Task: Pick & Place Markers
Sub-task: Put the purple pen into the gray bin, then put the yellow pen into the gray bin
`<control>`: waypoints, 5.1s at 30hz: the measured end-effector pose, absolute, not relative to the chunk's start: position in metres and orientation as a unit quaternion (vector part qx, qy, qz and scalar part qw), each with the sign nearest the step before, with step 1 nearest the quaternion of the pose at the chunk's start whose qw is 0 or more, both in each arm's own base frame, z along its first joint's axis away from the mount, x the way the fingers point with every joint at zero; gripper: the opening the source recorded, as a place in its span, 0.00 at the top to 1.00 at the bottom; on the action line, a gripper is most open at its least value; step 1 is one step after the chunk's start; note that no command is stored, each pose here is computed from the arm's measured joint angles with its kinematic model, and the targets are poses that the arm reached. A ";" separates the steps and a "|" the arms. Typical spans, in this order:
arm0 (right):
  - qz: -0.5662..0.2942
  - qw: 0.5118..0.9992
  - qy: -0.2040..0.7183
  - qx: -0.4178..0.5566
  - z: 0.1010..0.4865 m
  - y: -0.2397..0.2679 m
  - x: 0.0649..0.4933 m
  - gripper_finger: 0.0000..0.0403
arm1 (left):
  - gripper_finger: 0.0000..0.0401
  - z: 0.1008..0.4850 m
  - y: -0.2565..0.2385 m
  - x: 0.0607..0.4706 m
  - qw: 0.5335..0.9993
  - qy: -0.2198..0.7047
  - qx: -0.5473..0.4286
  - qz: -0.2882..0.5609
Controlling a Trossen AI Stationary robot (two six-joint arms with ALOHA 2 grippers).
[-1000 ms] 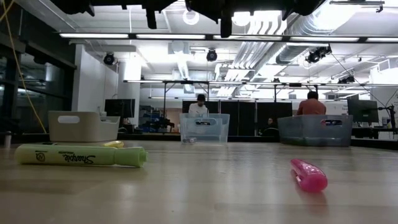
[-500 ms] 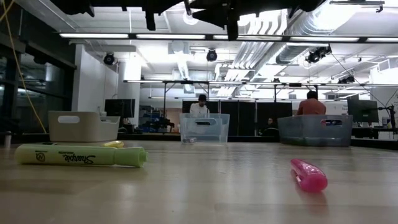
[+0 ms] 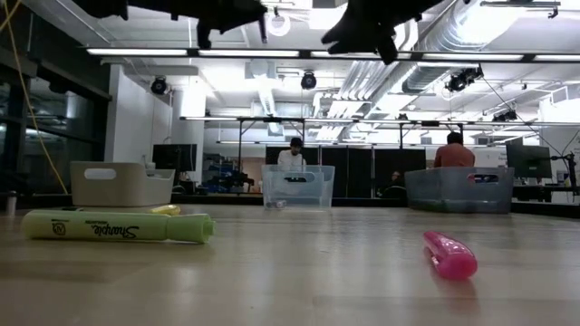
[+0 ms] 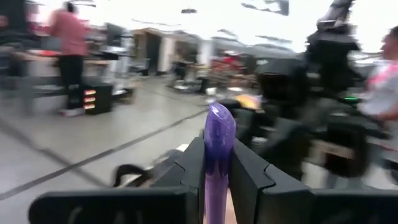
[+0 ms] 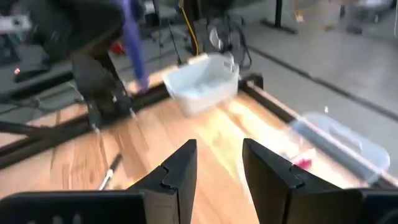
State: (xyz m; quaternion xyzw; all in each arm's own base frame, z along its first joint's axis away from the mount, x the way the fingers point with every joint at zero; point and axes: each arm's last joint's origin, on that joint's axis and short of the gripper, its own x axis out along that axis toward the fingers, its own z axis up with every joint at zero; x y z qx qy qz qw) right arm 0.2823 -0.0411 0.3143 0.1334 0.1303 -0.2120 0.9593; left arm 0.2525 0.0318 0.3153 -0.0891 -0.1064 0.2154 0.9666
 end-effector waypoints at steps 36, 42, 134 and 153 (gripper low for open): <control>-0.210 0.942 0.204 0.164 0.301 -0.039 0.275 0.71 | 0.90 0.297 0.105 0.138 0.820 0.083 -0.214 0.524; -0.209 0.943 0.206 0.156 0.301 -0.039 0.275 0.71 | 0.90 0.284 0.126 0.124 0.784 0.130 -0.242 0.557; -0.191 0.939 0.242 0.149 0.295 -0.038 0.273 0.71 | 0.74 0.238 0.171 0.112 0.736 0.260 -0.367 0.505; -0.191 0.940 0.242 0.148 0.295 -0.038 0.273 0.71 | 0.74 0.272 0.122 0.124 0.808 0.181 -0.417 0.375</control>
